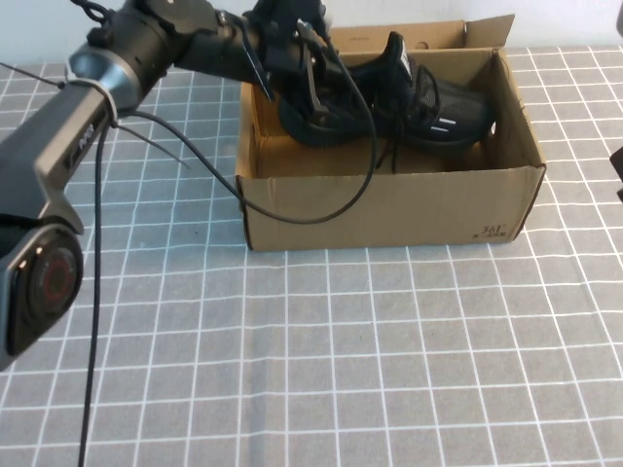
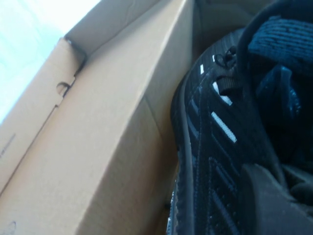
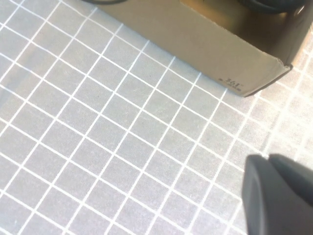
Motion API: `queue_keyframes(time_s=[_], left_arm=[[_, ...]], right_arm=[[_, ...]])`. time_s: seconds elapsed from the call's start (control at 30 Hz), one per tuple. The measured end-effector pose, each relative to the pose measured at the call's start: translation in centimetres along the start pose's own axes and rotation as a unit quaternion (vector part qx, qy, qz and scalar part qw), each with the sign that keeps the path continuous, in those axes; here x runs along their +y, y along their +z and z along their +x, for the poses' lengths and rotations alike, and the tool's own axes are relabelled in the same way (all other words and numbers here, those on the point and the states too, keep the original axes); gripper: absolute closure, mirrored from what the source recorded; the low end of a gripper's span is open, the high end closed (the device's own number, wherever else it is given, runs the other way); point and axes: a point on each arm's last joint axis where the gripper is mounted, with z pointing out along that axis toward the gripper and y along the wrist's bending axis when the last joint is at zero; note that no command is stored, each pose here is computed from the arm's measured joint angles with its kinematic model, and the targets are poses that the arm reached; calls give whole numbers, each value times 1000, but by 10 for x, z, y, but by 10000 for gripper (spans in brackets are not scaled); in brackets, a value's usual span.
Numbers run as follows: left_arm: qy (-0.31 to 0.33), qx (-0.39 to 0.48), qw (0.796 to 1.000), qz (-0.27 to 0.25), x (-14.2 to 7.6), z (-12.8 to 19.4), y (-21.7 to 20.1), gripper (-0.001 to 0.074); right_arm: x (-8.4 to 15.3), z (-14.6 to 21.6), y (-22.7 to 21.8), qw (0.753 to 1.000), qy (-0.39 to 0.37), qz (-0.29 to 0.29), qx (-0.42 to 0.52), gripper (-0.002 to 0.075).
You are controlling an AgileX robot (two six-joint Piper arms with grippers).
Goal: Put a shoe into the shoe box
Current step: Place the shoe in the shoe box
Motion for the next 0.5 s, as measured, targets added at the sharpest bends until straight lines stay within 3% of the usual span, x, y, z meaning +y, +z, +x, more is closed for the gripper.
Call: queue_keyframes(time_s=[0.5], left_arm=[[-41,8,999,-6,8,39,17,714]], right_arm=[[1,0,0,1000,15,-5,0,742]])
